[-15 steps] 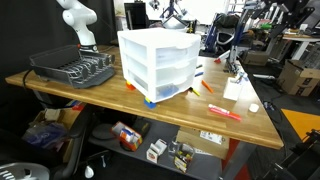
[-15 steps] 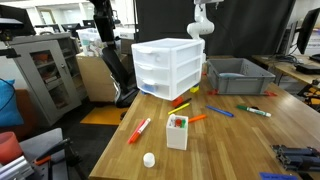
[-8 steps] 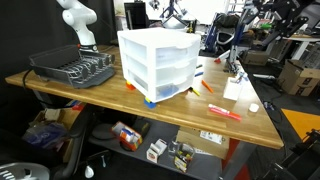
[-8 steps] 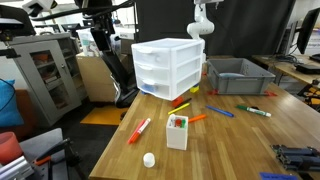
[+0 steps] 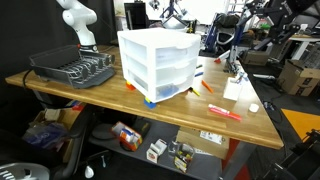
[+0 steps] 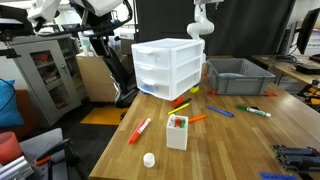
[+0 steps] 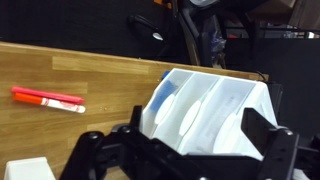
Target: Open the top drawer of the cabinet
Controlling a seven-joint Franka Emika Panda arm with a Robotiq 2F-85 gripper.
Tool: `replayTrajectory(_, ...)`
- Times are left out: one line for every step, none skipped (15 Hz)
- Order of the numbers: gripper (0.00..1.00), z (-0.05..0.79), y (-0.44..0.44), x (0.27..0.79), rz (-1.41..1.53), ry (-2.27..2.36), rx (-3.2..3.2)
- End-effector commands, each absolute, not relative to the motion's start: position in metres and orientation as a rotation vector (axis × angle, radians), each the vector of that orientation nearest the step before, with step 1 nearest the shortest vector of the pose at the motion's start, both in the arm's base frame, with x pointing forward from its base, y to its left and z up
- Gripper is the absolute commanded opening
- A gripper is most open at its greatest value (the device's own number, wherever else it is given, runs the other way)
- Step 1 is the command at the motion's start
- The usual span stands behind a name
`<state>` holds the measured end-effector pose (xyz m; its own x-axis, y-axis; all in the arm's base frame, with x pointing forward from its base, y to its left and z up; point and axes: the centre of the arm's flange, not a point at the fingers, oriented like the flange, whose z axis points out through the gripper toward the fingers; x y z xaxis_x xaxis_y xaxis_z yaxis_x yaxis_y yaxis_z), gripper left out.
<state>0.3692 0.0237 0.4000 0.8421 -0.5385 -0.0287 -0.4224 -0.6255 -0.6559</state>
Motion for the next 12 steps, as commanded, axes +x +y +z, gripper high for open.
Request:
replayTrajectory(1.00, 0.365, 0.056, 0.370, -0.265, 0.708, -2.197)
replayTrajectory(1.00, 0.361, 0.066, 0.371, -0.267, 0.710, -2.167)
replayTrajectory(1.00, 0.359, 0.076, 0.372, -0.284, 0.709, -2.142)
replayTrajectory(1.00, 0.356, 0.085, 0.372, -0.298, 0.719, -2.112)
replayTrajectory(1.00, 0.353, 0.093, 0.373, -0.335, 0.723, -2.088)
replayTrajectory(1.00, 0.351, 0.099, 0.375, -0.362, 0.727, -2.075)
replayTrajectory(1.00, 0.345, 0.105, 0.378, -0.403, 0.722, -2.075)
replayTrajectory(1.00, 0.341, 0.110, 0.381, -0.439, 0.719, -2.084)
replayTrajectory(1.00, 0.336, 0.115, 0.383, -0.463, 0.723, -2.082)
replayTrajectory(1.00, 0.332, 0.119, 0.387, -0.487, 0.711, -2.085)
replayTrajectory(1.00, 0.328, 0.123, 0.392, -0.501, 0.707, -2.090)
replayTrajectory(1.00, 0.323, 0.126, 0.399, -0.522, 0.699, -2.094)
